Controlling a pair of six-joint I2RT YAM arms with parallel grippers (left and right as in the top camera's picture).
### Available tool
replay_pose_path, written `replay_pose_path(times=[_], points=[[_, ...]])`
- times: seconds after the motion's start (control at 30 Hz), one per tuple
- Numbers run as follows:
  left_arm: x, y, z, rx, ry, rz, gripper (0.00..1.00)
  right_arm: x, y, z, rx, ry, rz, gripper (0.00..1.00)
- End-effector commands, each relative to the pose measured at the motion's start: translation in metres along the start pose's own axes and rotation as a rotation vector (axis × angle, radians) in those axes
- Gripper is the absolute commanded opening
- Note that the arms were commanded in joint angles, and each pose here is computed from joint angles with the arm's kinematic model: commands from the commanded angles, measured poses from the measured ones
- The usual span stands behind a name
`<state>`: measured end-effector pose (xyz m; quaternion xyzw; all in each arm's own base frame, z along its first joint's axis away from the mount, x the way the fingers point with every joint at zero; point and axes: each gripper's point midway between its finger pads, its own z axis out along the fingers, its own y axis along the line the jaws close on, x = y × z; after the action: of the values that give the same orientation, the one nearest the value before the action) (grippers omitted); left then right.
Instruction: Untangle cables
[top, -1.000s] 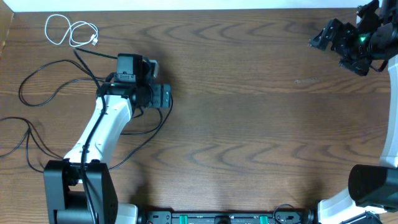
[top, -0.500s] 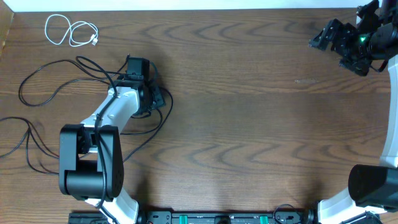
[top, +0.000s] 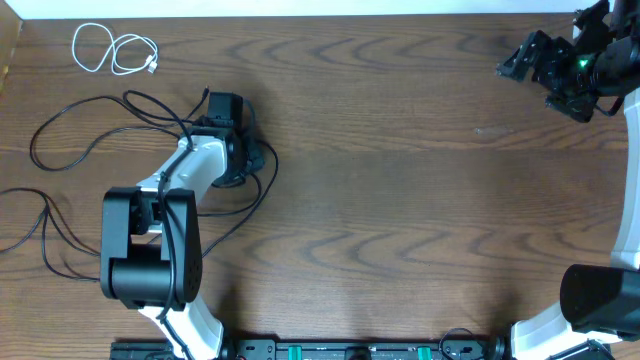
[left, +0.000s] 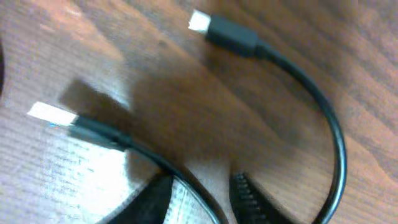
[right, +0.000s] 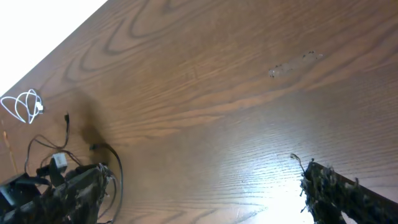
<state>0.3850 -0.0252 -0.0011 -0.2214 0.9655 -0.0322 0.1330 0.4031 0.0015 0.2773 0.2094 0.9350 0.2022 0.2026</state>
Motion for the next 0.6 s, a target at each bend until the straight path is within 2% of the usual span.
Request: replay_pose_path(times=[0.0, 0.03, 0.33, 0.57], points=[[0.019, 0.012, 0.025, -0.047, 0.078, -0.020, 0.11, 0.000, 0.007, -0.007, -0.015, -0.016, -0.027, 0.99], [0.020, 0.012, 0.026, -0.048, 0.081, -0.020, 0.08, 0.000, 0.007, -0.007, -0.015, -0.016, -0.028, 0.99], [0.016, 0.005, 0.019, -0.022, 0.065, 0.062, 0.07, 0.000, 0.007, -0.007, -0.015, -0.016, -0.028, 0.99], [0.003, -0.021, -0.018, 0.121, 0.012, 0.062, 0.07, 0.000, 0.007, -0.007, -0.015, -0.016, -0.028, 0.99]])
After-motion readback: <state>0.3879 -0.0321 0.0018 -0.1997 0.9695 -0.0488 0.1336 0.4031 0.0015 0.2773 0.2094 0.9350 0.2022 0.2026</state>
